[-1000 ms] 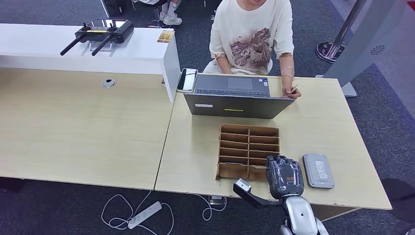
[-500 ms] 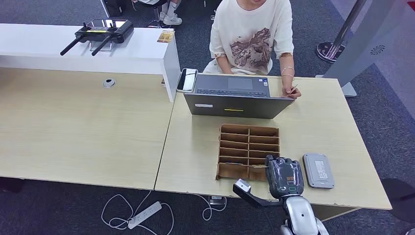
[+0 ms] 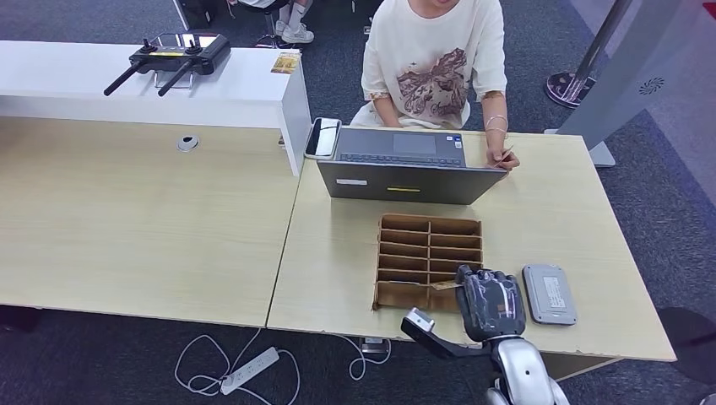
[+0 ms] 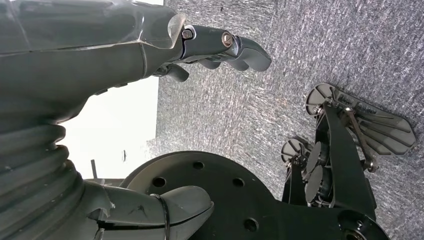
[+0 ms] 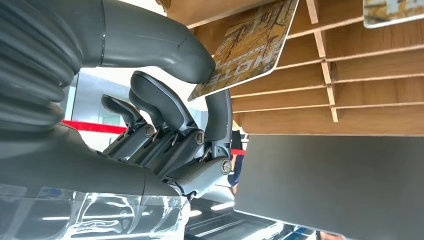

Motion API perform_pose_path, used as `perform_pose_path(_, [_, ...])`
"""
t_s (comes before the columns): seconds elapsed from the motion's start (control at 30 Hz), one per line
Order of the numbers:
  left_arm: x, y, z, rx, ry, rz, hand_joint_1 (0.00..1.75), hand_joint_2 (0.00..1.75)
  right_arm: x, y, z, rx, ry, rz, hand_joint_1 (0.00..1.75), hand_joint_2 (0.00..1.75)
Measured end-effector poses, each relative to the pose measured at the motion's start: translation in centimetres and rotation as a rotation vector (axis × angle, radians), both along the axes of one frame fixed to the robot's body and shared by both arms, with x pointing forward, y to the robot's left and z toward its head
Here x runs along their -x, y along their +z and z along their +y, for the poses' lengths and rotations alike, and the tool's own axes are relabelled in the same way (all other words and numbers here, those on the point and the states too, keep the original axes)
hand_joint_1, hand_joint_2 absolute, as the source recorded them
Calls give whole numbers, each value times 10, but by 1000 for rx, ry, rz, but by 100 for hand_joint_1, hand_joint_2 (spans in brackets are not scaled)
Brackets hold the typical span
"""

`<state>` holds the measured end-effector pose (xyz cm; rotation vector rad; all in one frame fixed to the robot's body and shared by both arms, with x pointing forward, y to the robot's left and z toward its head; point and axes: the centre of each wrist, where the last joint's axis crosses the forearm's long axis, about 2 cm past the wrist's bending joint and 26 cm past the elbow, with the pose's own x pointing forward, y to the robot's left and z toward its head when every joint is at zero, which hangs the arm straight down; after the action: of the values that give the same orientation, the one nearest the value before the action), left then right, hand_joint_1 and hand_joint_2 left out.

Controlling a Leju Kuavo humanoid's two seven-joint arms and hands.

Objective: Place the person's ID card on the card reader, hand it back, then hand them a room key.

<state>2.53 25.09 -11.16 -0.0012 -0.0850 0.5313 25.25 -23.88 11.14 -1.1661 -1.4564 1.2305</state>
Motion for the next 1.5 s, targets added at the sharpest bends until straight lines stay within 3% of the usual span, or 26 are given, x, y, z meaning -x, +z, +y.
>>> perform_pose_path(1.5, [-2,1,-5,-1,38,-7,0,175,-1,27,-27,-114,-15,-94,175,175])
